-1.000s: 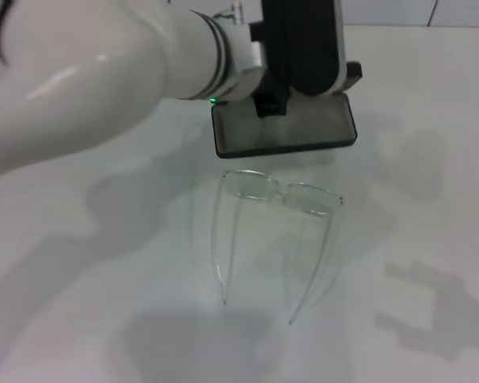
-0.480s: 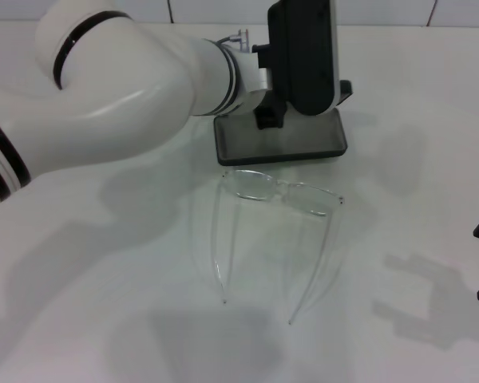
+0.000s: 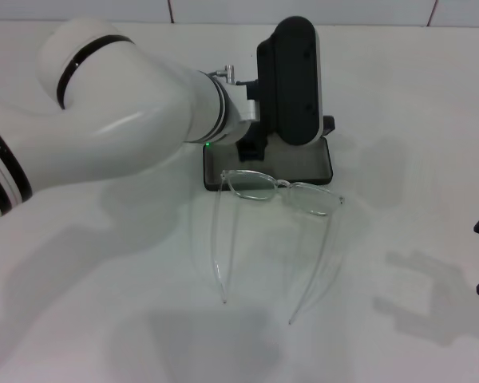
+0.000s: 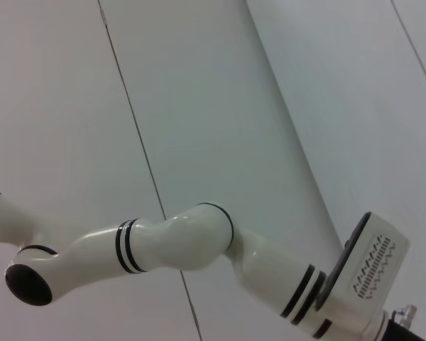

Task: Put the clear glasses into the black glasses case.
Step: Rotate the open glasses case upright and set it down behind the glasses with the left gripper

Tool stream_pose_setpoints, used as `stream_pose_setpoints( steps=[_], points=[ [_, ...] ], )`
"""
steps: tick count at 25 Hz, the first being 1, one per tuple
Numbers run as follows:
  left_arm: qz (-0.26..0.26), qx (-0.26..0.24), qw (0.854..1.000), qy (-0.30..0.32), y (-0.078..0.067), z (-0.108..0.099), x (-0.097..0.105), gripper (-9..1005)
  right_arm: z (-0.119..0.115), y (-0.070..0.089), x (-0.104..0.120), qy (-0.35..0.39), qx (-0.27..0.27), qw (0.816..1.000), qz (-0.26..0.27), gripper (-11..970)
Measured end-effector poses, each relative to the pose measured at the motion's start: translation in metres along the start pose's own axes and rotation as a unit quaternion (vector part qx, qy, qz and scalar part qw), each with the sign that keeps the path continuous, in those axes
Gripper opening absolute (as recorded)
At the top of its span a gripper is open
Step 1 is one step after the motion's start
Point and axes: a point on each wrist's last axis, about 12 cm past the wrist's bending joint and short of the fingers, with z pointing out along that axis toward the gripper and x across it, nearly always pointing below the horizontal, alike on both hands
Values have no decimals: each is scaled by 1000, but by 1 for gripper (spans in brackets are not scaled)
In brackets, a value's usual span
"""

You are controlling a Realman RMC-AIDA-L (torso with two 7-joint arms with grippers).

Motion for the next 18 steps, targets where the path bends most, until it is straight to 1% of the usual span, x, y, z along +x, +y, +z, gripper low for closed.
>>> stream_pose_setpoints(
  steps=[5, 18],
  points=[
    [6, 6, 1000, 6, -4, -1, 2, 114, 2, -2, 0, 4, -1, 1000, 0, 765],
    [14, 21, 1000, 14, -6, -8, -1, 263, 3, -3, 0, 2, 0, 1000, 1, 765]
  ],
)
